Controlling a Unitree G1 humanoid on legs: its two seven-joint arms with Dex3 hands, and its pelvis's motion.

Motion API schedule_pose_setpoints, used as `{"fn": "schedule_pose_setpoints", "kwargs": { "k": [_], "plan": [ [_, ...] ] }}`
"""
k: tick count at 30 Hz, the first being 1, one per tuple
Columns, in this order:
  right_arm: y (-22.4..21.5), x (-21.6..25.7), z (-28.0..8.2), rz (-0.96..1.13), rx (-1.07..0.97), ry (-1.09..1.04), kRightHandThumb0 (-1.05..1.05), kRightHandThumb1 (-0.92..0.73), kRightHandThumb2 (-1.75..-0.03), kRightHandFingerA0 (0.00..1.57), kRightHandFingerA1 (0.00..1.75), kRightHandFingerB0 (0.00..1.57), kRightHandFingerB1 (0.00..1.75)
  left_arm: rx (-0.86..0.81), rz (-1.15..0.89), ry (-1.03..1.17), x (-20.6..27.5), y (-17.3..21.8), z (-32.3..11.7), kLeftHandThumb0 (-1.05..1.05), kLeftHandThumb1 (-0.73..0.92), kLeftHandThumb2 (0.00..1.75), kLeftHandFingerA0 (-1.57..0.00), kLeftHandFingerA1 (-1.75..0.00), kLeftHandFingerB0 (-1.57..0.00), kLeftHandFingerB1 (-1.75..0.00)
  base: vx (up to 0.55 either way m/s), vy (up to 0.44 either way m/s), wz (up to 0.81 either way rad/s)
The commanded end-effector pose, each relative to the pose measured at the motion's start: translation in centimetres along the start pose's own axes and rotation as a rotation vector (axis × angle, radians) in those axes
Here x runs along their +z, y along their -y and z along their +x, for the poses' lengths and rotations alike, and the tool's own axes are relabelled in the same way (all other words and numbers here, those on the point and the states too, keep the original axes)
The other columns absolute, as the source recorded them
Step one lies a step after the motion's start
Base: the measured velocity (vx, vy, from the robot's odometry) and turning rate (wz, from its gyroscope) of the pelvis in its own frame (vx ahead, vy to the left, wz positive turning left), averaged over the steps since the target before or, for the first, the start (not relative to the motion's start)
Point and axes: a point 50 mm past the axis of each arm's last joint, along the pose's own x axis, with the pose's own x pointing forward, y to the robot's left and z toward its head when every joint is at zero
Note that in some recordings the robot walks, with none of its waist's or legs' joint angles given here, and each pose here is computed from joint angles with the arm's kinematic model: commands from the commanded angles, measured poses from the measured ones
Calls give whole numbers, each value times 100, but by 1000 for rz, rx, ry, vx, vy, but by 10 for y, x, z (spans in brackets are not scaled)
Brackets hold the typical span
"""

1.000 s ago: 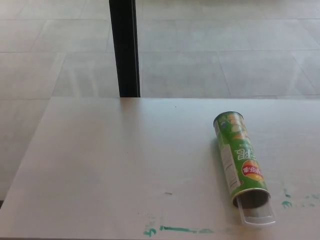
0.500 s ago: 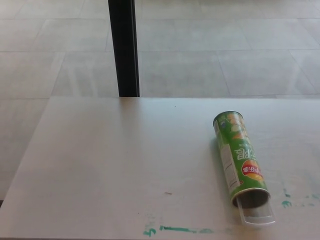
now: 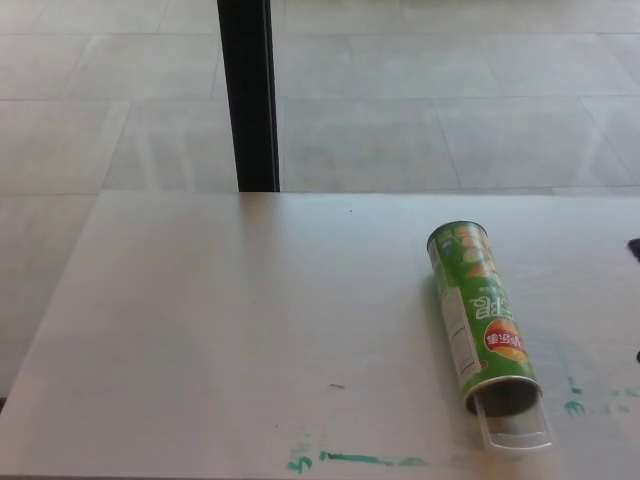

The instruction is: Use the finger on the right hand of the robot to pull out the chips tray kept inside a container in the middle of the desk

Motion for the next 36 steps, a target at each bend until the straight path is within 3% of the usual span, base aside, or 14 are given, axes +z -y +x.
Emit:
{"fn": "schedule_pose_setpoints", "kwargs": {
  "k": [1,8,11,12,17,25,26,27,30,31,32,36],
  "plan": [
    [-9,-1,10,-127,62,-79,-25,-60,-57,88,95,40,42,23,8,12,6,-7,-2,-64,70,61,-33,-68,-34,-52,0,0,0],
    [-20,-3,18,-225,103,-68,-21,-58,-59,93,102,45,47,25,-5,12,6,-7,-1,-65,69,61,-33,-69,-35,-53,0,0,0],
    [-27,-11,22,-305,134,-68,-17,-57,-56,90,121,50,47,35,-1,10,7,-7,-1,-63,71,61,-36,-72,-35,-51,0,0,0],
    [-29,-13,23,-343,143,-74,-18,-57,-57,89,115,50,45,28,23,17,7,-7,-1,-62,73,62,-33,-69,-34,-50,0,0,0],
    [-34,-12,26,-438,182,-50,-17,-57,-57,86,120,52,45,20,32,19,9,-7,-1,-66,70,61,-33,-73,-35,-58,0,0,0],
    [-38,-17,22,-596,270,-24,-14,-55,-56,92,122,56,47,19,49,15,11,-9,-2,-66,68,63,-31,-70,-31,-51,0,0,0],
    [-38,-18,21,-604,272,-22,-20,-51,-64,92,123,54,52,17,46,17,11,-9,-2,-71,54,100,-31,-68,-31,-62,0,0,0],
    [-37,-19,19,-625,275,-28,-13,-53,-57,85,138,54,48,20,26,18,10,-9,-2,-71,53,99,-35,-70,-32,-62,0,0,0],
    [-36,-19,19,-639,276,-26,-13,-54,-57,85,135,53,47,19,18,18,9,-9,-2,-70,52,99,-34,-69,-32,-63,0,0,0],
    [-36,-19,18,-657,278,-23,-13,-54,-57,83,134,54,47,25,35,17,10,-10,-2,-67,69,61,-33,-70,-35,-54,0,0,0],
    [-36,-20,17,-655,284,-19,-13,-54,-57,86,130,55,47,25,12,13,9,-10,-2,-68,65,62,-32,-70,-31,-54,0,0,0],
    [-39,-21,15,-674,297,1,-13,-54,-56,90,122,58,46,20,54,13,10,-10,-2,-66,72,62,-30,-65,-30,-49,0,0,0]
  ]
}}
